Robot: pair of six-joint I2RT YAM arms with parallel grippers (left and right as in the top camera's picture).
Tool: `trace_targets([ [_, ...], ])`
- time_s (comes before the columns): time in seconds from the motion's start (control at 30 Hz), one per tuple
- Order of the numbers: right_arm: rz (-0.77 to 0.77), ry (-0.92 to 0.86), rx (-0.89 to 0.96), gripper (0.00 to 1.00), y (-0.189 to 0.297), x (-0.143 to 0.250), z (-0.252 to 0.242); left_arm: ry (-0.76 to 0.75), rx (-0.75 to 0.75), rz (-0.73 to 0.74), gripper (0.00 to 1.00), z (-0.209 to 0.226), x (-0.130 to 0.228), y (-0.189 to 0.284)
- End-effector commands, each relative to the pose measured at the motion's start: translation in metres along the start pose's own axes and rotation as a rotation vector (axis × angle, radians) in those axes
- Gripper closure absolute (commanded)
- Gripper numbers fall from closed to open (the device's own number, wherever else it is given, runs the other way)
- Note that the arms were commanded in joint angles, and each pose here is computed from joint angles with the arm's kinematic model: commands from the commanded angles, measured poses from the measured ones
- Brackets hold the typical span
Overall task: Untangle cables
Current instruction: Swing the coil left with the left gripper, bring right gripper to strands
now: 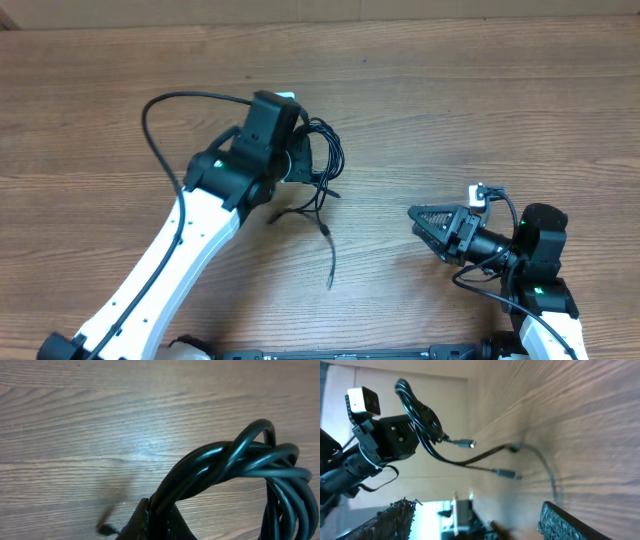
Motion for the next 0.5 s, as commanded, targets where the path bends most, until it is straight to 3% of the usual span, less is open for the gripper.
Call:
trace_targets([
  [0.0, 0.083, -0.008, -0.053, 0.21, -0.004, 0.011, 0.020, 0.092, 0.027, -0.024, 0.96, -0.004, -0.005, 0.010],
  [0.27, -0.001, 0.303, -0.069, 0.18, -0.046, 0.023, 0.051, 0.258, 0.030, -0.016, 0.96, -0.007, -0.004, 0.009],
  [0.4, -0.130, 0.355, -0.042, 0.17, -0.066, 0.021, 0.057, 0.445, -0.004, 0.038, 0.96, -0.002, 0.009, 0.009],
  [0.47, -0.121, 0.379, -0.067, 0.18, -0.074, 0.026, 0.062, 0.501, -0.003, 0.078, 0.96, -0.002, 0.016, 0.010],
])
Point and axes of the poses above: each gripper's point midway between its finger pads, its own y axis back along the fingers, its own z axis along the line the jaws close on, x = y × z, the point moved 3 cm from there along y, back along the fingers, and after that the axes turned 3 degrees about -y, right-handed, at the moved point
